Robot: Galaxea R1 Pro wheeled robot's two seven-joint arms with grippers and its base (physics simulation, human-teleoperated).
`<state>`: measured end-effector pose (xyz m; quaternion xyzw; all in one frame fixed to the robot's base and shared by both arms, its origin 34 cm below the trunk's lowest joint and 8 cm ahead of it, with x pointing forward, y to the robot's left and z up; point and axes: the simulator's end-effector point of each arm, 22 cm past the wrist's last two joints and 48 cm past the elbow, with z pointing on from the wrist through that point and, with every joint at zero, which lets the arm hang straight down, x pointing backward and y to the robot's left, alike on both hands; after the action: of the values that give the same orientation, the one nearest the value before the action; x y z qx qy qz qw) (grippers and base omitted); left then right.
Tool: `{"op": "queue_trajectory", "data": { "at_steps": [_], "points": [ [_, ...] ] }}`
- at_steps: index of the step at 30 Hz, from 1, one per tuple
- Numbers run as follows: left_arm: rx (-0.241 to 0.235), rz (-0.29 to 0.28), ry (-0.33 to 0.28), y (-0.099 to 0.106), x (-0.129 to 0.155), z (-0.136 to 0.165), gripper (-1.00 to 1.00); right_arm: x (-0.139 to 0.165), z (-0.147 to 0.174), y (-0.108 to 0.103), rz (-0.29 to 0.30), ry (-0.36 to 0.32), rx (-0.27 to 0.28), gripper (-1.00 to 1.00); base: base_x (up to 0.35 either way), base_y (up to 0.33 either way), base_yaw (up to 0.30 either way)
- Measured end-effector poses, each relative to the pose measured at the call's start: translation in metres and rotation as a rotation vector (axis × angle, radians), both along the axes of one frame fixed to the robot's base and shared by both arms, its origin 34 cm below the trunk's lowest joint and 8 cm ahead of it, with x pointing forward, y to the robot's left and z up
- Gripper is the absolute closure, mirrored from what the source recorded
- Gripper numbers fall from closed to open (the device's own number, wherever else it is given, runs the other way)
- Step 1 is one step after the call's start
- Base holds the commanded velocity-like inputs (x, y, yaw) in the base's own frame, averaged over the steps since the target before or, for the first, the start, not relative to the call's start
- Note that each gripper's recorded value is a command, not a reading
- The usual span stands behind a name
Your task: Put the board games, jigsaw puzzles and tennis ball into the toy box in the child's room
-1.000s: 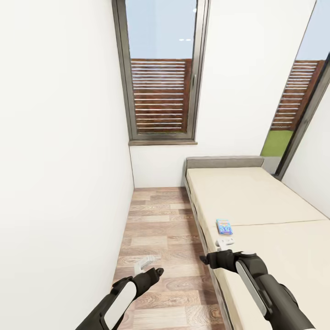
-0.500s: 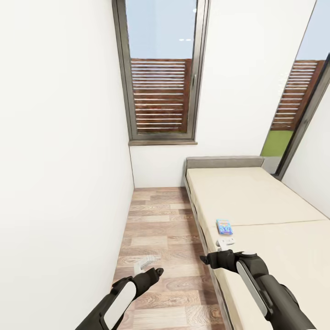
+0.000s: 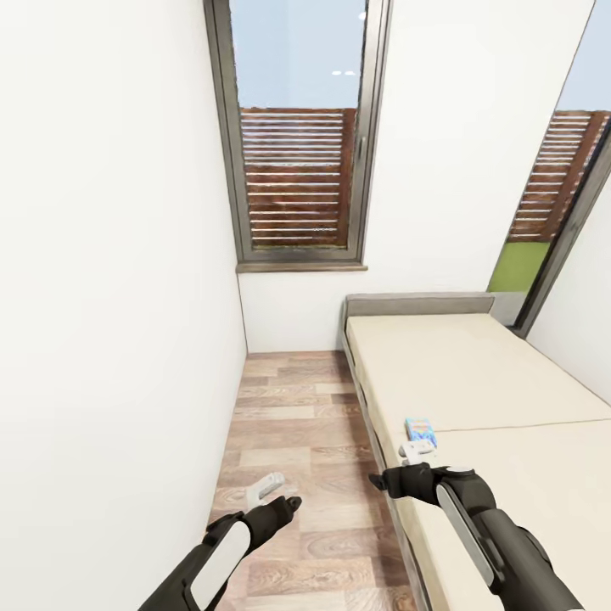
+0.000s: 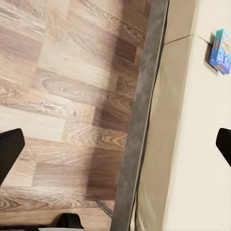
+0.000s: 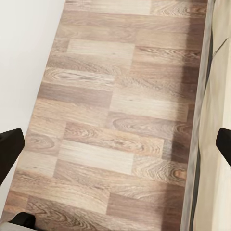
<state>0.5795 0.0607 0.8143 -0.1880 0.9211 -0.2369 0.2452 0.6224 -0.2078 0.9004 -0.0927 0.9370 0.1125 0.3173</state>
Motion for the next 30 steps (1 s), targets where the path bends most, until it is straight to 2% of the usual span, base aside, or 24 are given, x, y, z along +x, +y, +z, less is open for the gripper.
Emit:
{"op": "queue_trajectory", "data": {
  "at_steps": [30],
  "points": [
    [0.004, -0.001, -0.001, 0.0009, 0.0002, -0.0001, -1.00, 0.0002, 0.0003, 0.0008, -0.002, 0.000, 0.002, -1.00, 0.324, 0.004, 0.000]
  ]
}}
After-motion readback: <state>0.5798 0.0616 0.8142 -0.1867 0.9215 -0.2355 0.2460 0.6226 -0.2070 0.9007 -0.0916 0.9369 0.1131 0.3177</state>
